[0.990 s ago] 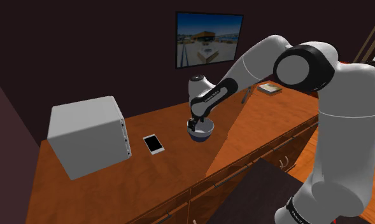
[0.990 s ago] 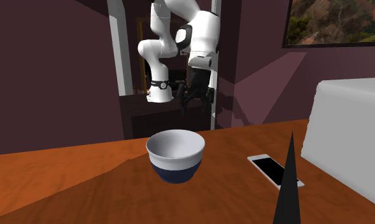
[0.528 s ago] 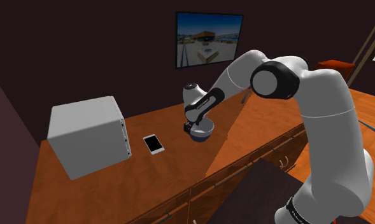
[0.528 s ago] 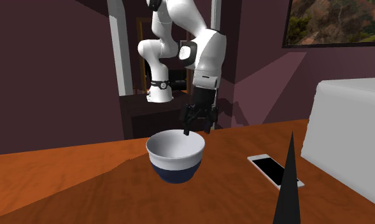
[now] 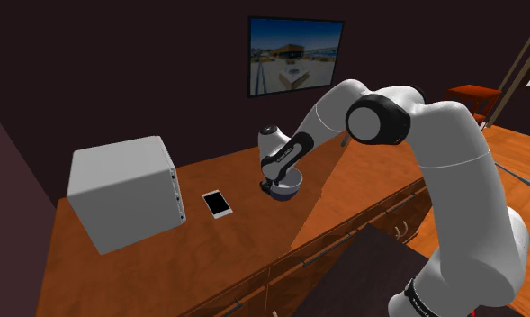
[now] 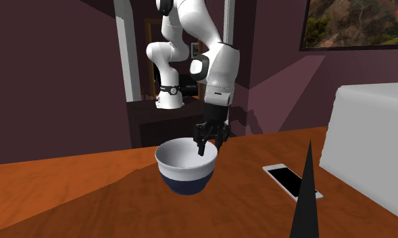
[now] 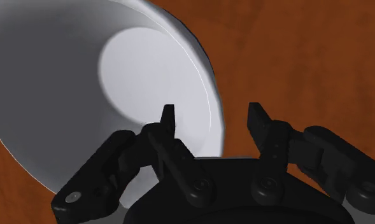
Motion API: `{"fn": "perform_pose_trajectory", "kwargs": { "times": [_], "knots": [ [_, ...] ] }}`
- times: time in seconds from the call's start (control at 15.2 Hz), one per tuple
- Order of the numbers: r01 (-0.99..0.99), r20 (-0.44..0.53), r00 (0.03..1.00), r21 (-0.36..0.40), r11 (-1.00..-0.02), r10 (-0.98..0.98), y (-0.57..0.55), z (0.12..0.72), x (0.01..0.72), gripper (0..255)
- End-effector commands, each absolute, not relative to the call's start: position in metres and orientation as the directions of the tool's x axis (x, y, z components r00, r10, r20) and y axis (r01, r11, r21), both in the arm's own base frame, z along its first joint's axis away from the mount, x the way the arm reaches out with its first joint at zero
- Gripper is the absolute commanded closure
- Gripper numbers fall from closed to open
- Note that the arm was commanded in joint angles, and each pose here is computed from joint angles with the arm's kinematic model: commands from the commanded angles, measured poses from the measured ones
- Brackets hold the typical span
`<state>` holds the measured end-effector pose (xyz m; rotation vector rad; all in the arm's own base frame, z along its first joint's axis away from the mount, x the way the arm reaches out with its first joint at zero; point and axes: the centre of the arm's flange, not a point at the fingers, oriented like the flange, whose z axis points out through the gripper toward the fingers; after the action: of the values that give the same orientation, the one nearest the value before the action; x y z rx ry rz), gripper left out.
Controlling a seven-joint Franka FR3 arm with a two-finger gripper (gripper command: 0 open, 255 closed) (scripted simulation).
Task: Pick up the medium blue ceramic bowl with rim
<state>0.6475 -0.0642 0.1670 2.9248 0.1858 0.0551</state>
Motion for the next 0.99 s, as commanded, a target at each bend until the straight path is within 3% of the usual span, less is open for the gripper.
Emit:
{"fn": "perform_pose_trajectory", "kwargs": {
  "times": [0.0,0.53,0.92],
  "knots": [
    [0.121,0.024,0.991,0.211,-0.97,0.129,-0.064,0.166,0.647,255],
    [0.121,0.024,0.991,0.211,-0.97,0.129,-0.064,0.166,0.648,255],
    [0.121,0.024,0.991,0.211,-0.97,0.129,-0.064,0.198,0.648,255]
  ]
}}
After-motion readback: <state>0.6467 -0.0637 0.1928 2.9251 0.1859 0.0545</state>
